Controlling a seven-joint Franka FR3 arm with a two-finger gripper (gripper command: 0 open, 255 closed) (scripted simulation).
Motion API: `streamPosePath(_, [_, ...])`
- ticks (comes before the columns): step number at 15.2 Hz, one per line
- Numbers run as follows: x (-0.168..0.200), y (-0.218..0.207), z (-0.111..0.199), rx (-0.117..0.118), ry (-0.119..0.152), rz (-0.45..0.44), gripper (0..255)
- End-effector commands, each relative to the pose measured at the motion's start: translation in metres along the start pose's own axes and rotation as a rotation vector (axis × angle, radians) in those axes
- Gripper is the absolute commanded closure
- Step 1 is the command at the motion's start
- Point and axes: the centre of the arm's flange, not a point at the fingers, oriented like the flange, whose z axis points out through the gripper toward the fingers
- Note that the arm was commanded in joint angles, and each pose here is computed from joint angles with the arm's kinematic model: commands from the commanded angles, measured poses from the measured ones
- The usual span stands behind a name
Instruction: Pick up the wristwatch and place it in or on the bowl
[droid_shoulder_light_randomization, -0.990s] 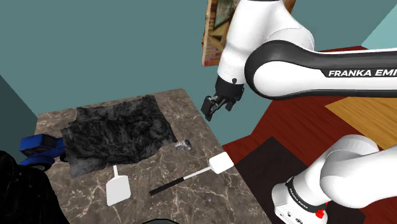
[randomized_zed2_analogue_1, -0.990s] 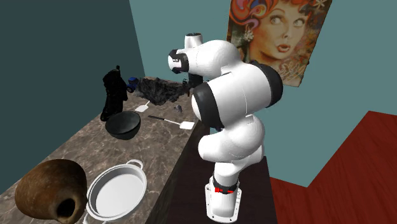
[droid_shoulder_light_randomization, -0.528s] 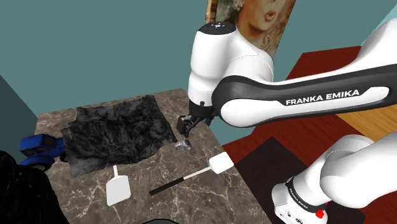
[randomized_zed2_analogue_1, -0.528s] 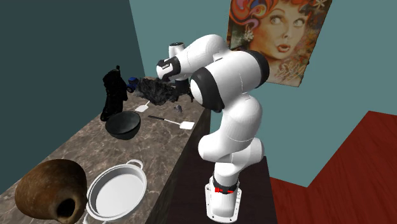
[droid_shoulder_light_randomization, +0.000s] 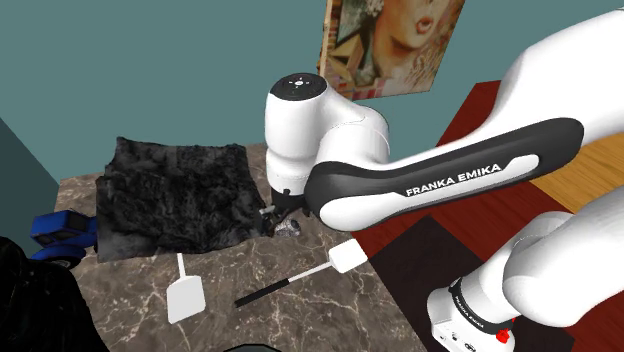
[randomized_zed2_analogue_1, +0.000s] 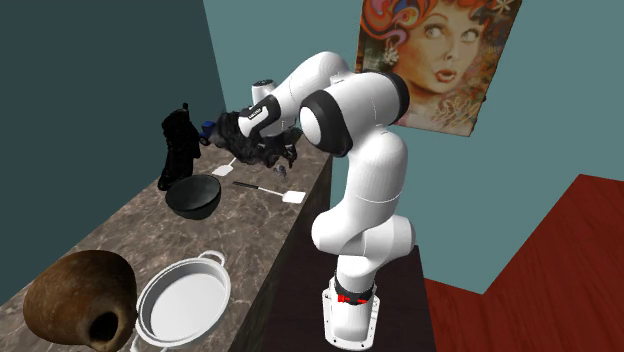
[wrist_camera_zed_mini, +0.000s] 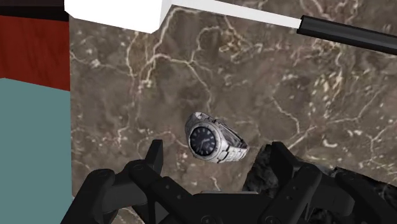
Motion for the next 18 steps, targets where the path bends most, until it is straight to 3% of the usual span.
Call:
streamPosePath(1, [0.001, -0.002, 0.012, 0.001, 0.0, -0.001, 0])
streamPosePath(3, [0.001, -0.002, 0.025, 0.001, 0.0, -0.001, 0])
streamPosePath(11, [0.001, -0.002, 0.025, 0.001, 0.0, -0.001, 0])
streamPosePath(12, [0.001, -0.002, 0.025, 0.001, 0.0, -0.001, 255])
streamPosePath(18, [0.003, 0.002, 0.029, 0.001, 0.0, 0.0, 255])
